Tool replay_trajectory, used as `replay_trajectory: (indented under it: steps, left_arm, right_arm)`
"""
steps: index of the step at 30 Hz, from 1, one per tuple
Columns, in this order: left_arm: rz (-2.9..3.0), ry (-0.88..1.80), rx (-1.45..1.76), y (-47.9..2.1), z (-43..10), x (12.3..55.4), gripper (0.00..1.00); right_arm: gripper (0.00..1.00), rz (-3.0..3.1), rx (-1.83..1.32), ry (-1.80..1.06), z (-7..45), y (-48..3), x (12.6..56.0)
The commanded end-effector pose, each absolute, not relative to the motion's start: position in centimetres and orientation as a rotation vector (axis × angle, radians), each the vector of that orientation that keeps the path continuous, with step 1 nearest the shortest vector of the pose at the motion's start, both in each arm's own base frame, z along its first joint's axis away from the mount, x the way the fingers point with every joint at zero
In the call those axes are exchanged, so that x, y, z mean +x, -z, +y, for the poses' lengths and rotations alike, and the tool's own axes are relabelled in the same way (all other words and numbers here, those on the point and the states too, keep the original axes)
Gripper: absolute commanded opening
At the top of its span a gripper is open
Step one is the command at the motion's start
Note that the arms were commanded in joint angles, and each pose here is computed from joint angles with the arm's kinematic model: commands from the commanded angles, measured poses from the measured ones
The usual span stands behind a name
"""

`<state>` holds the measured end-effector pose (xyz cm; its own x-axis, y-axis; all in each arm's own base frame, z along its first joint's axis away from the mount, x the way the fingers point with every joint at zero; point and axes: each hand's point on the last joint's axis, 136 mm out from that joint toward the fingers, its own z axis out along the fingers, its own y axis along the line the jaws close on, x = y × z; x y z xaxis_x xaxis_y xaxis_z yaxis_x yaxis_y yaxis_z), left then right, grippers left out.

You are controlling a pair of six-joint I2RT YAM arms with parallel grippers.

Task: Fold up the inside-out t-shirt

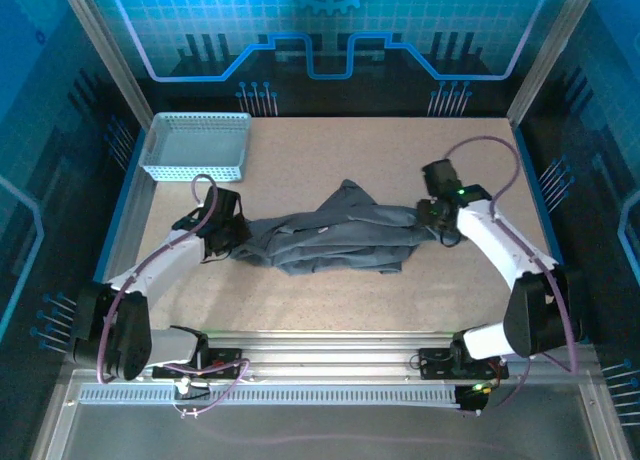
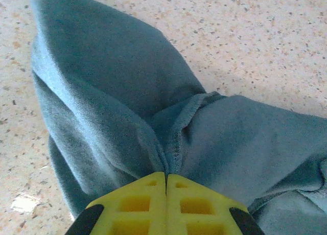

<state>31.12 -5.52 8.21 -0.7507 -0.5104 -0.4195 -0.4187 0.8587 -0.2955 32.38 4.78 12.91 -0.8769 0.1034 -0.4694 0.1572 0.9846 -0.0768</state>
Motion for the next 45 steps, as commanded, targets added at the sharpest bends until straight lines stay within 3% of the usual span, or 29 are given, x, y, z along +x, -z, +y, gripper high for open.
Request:
replay_trajectory:
  steps: [1, 12, 19, 29, 32, 36, 45]
  left_arm:
    - [2.519, 0.303, -0.630, -8.8, -6.2, 31.9, 0.00]
    - [2.509, 0.332, -0.621, -9.0, -6.5, 31.8, 0.00]
    - [2.508, 0.371, -0.615, -8.7, -6.8, 31.3, 0.00]
    - [2.499, 0.378, -0.589, -9.0, -6.8, 30.9, 0.00]
    - [2.503, 0.365, -0.578, -9.1, -6.8, 31.0, 0.00]
    - [2.491, 0.355, -0.580, -9.5, -6.6, 31.3, 0.00]
    - [2.493, 0.352, -0.576, -9.4, -6.6, 31.5, 0.00]
  right_arm:
    - [0.71, 2.591, -0.104, 0.066, 9.8, -14.5, 32.8]
    - [0.60, 2.777, -0.272, -0.024, 17.1, -7.8, 35.3]
    - [0.55, 2.752, -0.197, 0.241, 15.1, -7.2, 41.1]
    - [0.54, 2.760, -0.145, 0.249, 12.7, -7.0, 46.7]
    - [0.56, 2.718, -0.187, 0.203, 13.0, -9.9, 46.1]
    - [0.56, 2.697, -0.265, 0.144, 14.1, -11.9, 42.3]
    - [0.52, 2.781, -0.188, 0.115, 11.6, -9.2, 36.6]
